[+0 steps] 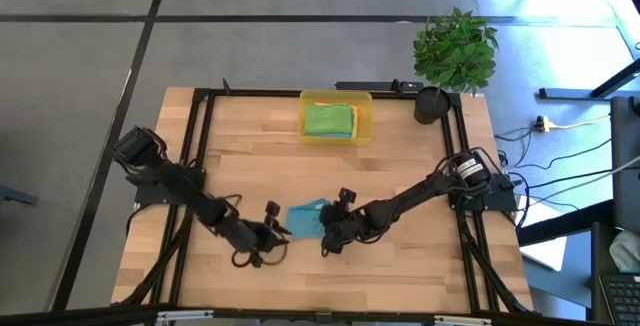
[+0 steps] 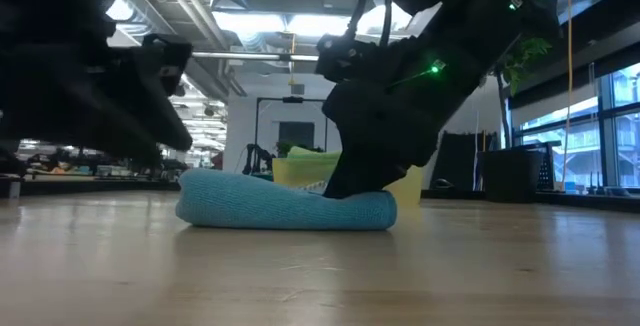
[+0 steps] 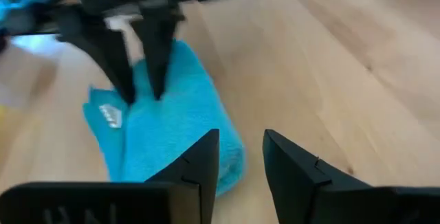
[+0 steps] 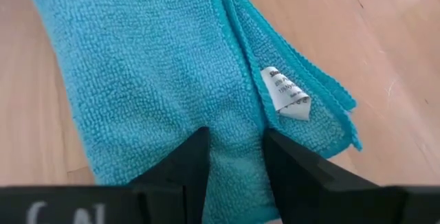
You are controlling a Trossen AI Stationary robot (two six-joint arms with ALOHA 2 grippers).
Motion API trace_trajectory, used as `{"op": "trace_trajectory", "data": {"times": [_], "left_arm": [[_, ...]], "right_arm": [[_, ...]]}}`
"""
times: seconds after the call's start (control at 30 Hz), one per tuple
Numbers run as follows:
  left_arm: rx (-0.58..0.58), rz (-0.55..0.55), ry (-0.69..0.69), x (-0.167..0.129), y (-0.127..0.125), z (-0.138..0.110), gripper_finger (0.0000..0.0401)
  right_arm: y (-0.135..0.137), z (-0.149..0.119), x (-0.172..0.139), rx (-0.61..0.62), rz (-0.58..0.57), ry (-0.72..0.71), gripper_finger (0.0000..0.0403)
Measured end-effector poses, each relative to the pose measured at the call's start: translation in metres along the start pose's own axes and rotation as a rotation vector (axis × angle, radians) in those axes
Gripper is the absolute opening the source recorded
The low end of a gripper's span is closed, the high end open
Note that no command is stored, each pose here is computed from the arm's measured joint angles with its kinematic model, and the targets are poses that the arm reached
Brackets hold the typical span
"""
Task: Fold microfiber towels
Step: Put the folded blue microfiber cloth into the yellow bin
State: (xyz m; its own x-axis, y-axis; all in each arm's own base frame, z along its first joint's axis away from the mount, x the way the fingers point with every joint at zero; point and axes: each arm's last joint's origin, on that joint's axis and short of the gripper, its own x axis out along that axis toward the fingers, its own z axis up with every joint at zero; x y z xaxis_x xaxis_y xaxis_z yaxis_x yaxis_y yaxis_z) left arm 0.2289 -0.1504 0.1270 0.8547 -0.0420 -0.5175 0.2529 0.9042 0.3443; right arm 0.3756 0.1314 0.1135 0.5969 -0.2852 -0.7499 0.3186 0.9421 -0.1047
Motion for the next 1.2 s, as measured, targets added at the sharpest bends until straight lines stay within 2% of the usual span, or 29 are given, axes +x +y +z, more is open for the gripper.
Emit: {"op": "trace_trajectory", "data": {"times": [0.17, 0.33, 0.57, 0.73, 1.03, 1.2], "left_arm": [[0.112, -0.014, 0.137, 0.017, -0.014, 0.015, 0.0128], [0.181, 0.057, 0.250, 0.033, -0.019, 0.030, 0.0173], [0.232, 0.116, 0.366, 0.053, -0.021, 0.023, 0.0223], [0.272, 0.233, 0.390, 0.058, -0.023, 0.015, 0.0225], [0.324, 0.282, 0.479, 0.057, -0.016, 0.006, 0.0224], [0.344, 0.327, 0.474, 0.055, -0.017, 0.006, 0.0223]], "right_arm": [[-0.003, 0.002, 0.002, 0.014, 0.020, 0.013, 0.0139], [-0.003, 0.002, 0.002, 0.018, 0.042, 0.023, 0.0139], [-0.003, 0.002, 0.003, 0.021, 0.049, 0.027, 0.0139], [-0.003, 0.002, 0.002, 0.037, 0.057, 0.031, 0.0139], [-0.002, 0.002, 0.003, 0.043, 0.072, 0.039, 0.0139], [-0.002, 0.002, 0.003, 0.043, 0.073, 0.040, 0.0139]]}}
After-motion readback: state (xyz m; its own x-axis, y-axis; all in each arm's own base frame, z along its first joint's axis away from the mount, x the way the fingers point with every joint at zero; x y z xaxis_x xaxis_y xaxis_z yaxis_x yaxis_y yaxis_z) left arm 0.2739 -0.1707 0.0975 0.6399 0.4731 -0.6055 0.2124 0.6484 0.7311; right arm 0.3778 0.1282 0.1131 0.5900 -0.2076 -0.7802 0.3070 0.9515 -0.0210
